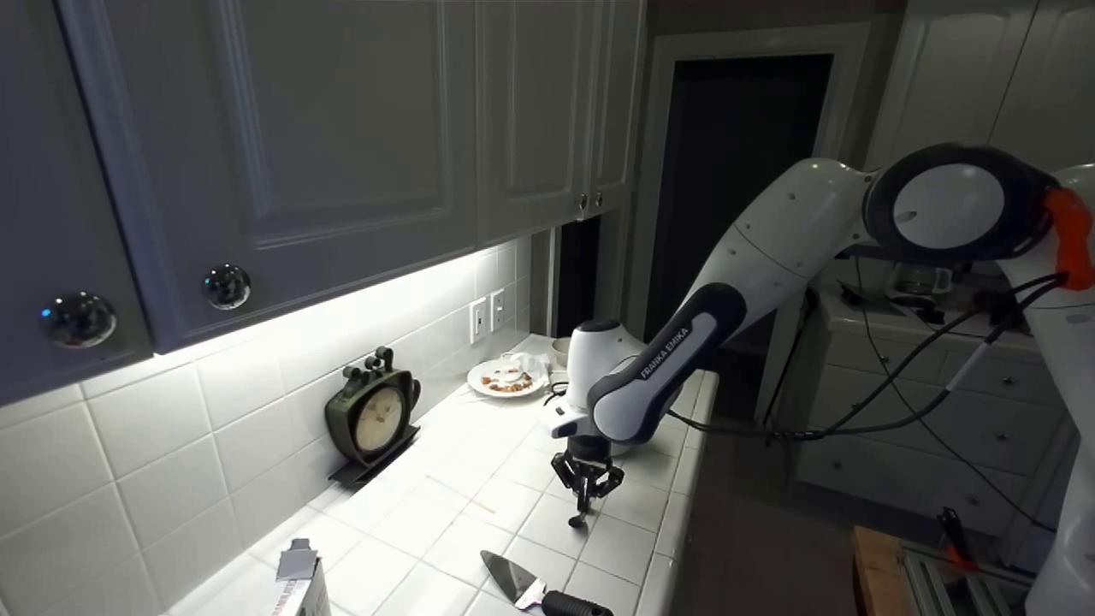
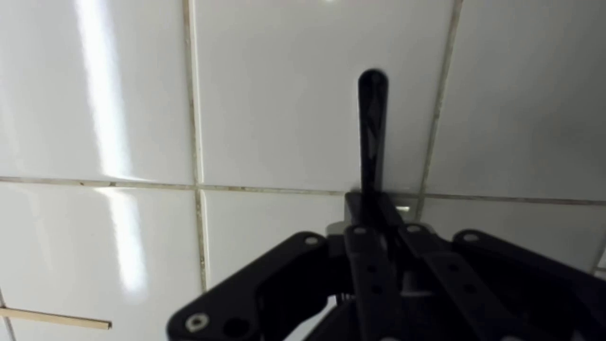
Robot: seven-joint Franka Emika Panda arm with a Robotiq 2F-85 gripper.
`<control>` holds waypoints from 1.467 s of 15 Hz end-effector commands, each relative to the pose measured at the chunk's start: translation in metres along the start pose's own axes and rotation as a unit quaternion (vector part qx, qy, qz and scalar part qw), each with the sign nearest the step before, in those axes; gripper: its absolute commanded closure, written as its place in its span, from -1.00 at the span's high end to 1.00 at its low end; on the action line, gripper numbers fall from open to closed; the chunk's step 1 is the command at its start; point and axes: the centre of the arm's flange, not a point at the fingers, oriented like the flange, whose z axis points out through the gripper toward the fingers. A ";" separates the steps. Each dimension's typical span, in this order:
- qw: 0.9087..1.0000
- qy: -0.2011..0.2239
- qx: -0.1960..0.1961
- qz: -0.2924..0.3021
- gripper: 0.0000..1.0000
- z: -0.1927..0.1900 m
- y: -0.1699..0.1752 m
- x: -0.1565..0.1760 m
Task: Use the silver spoon to remove some objects from the grey bowl.
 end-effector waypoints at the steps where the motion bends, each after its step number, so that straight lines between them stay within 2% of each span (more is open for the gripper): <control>1: 0.998 -0.026 -0.001 0.051 -0.96 -0.018 0.000 0.004; 3: 0.993 -0.064 -0.038 0.089 -0.96 -0.039 -0.006 0.004; 4: 0.991 -0.078 -0.038 0.100 -0.96 -0.049 -0.008 0.004; 9: 0.966 -0.198 -0.098 0.134 -0.96 -0.090 -0.028 0.001; 11: 0.950 -0.244 -0.124 0.150 -0.96 -0.103 -0.038 -0.006; 14: 0.928 -0.284 -0.152 0.189 -0.96 -0.121 -0.039 -0.032; 17: 0.907 -0.325 -0.158 0.216 -0.96 -0.126 -0.039 -0.069; 20: 0.882 -0.360 -0.162 0.256 -0.96 -0.129 -0.036 -0.104; 22: 0.871 -0.374 -0.160 0.275 -0.96 -0.132 -0.035 -0.116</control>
